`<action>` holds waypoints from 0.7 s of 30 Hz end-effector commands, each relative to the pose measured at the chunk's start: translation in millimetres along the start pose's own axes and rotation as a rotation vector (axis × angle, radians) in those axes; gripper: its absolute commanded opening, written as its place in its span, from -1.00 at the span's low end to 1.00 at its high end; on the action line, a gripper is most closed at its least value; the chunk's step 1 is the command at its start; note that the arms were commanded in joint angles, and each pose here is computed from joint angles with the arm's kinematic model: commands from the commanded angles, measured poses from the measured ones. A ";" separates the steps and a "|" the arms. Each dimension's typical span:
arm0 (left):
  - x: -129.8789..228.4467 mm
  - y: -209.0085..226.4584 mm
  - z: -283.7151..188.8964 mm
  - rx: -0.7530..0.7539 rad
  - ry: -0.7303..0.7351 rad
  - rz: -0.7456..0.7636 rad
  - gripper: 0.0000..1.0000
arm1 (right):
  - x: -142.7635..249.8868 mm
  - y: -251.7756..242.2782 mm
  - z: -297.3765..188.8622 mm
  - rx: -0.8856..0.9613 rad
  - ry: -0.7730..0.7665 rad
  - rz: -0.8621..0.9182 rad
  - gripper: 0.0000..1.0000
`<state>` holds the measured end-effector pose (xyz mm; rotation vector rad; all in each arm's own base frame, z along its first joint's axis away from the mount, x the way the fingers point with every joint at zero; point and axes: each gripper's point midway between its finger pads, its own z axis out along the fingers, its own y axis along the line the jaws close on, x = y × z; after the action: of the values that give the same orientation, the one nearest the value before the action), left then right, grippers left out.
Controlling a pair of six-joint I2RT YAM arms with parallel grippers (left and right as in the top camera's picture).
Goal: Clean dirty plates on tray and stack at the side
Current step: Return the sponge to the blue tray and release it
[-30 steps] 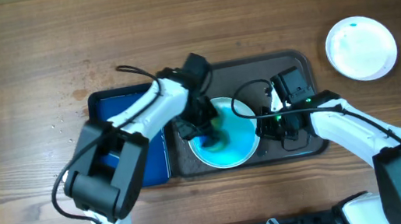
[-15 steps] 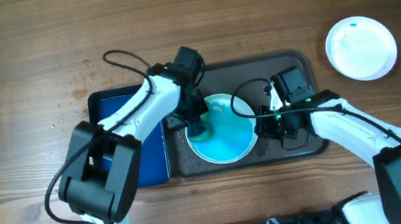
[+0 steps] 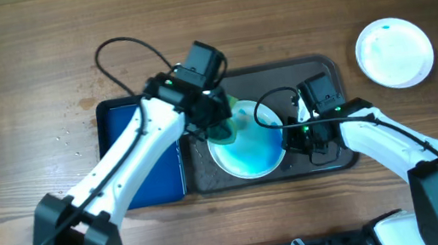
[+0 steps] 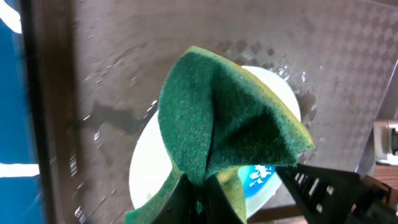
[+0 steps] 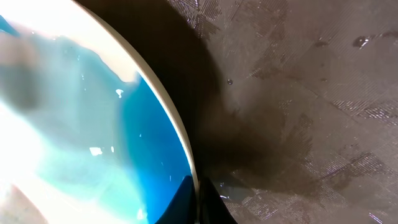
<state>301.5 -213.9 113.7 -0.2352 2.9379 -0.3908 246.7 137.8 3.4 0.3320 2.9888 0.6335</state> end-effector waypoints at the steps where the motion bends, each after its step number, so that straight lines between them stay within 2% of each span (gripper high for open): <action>1: -18.9 41.9 -19.0 -0.098 -0.038 -0.135 -0.92 | -5.2 -10.0 0.1 0.050 -0.026 -0.034 -0.91; 6: -29.8 139.0 -37.9 -0.325 -0.016 -0.330 -0.92 | -20.8 3.5 -8.6 0.030 -0.061 -0.103 -0.91; 10: -39.5 182.1 -45.9 -0.356 -0.006 -0.401 -0.92 | -34.5 21.6 -22.0 0.002 -0.079 -0.170 -0.91; 15: -46.0 204.3 -27.3 -0.367 0.021 -0.376 -0.92 | -49.4 39.8 -43.8 -0.001 -0.096 -0.226 -0.91; 21: -31.1 208.5 13.8 -0.344 0.088 -0.382 -0.92 | -54.1 49.3 -58.2 0.001 -0.092 -0.276 -0.91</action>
<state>318.8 -7.4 74.2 -0.8763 2.9412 0.0841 293.8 145.3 65.9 0.0256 2.9005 0.5762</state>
